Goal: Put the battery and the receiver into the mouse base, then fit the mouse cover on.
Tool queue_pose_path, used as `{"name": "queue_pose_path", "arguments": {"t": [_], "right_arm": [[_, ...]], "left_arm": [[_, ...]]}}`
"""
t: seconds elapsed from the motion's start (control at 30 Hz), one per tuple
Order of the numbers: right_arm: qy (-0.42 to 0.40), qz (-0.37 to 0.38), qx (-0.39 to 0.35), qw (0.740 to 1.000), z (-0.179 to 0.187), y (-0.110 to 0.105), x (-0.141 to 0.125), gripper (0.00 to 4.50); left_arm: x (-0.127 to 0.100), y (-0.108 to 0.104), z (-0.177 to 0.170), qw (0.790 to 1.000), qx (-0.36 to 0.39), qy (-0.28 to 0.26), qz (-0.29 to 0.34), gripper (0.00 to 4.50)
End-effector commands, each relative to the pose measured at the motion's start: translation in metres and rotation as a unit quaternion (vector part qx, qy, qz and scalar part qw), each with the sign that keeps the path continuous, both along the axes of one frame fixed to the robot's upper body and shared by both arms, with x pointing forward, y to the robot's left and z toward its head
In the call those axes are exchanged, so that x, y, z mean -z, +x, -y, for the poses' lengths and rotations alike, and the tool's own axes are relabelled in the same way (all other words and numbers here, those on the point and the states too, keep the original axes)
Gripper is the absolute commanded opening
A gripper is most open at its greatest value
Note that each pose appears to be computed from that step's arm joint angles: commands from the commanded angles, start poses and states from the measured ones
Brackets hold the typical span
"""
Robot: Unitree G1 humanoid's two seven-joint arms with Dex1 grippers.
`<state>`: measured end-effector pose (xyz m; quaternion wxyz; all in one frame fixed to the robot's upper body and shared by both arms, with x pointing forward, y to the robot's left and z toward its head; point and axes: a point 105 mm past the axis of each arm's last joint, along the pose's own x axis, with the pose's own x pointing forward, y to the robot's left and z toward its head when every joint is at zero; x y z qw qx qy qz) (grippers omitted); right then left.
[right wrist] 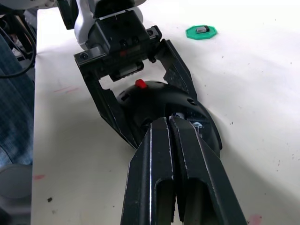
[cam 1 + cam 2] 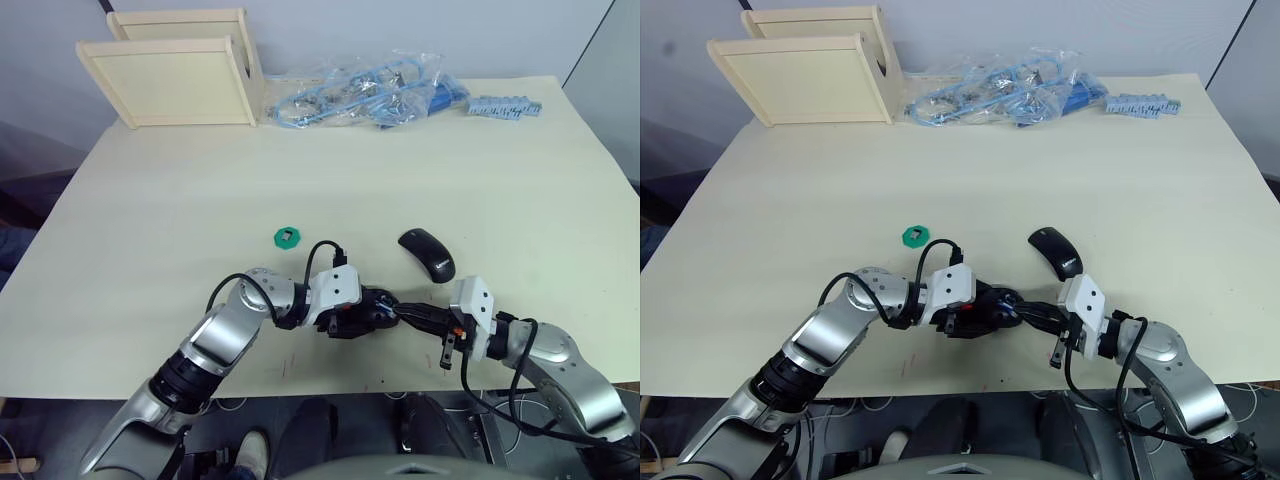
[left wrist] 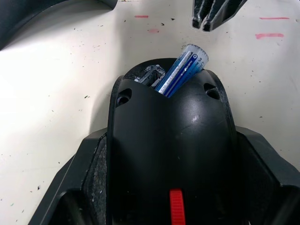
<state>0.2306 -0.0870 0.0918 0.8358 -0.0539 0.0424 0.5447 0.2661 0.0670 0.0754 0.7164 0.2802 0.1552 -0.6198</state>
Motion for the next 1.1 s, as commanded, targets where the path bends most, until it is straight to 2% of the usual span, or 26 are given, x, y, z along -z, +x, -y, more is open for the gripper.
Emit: {"name": "queue_pose_path", "arguments": {"t": [0.03, 0.57, 1.1], "right_arm": [[0.005, 0.021, -0.001, 1.000, -0.002, 0.003, -0.006, 0.08], [-0.022, -0.006, -0.003, 1.000, -0.003, 0.007, 0.023, 0.08], [-0.110, -0.093, 0.001, 0.990, 0.003, 0.006, 0.061, 0.08]], "left_arm": [[0.017, -0.001, -0.012, 0.999, -0.020, 0.036, -0.027, 2.96], [0.016, -0.002, -0.010, 0.999, -0.019, 0.035, -0.027, 2.96], [0.016, -0.002, -0.009, 0.999, -0.020, 0.034, -0.028, 2.96]]}}
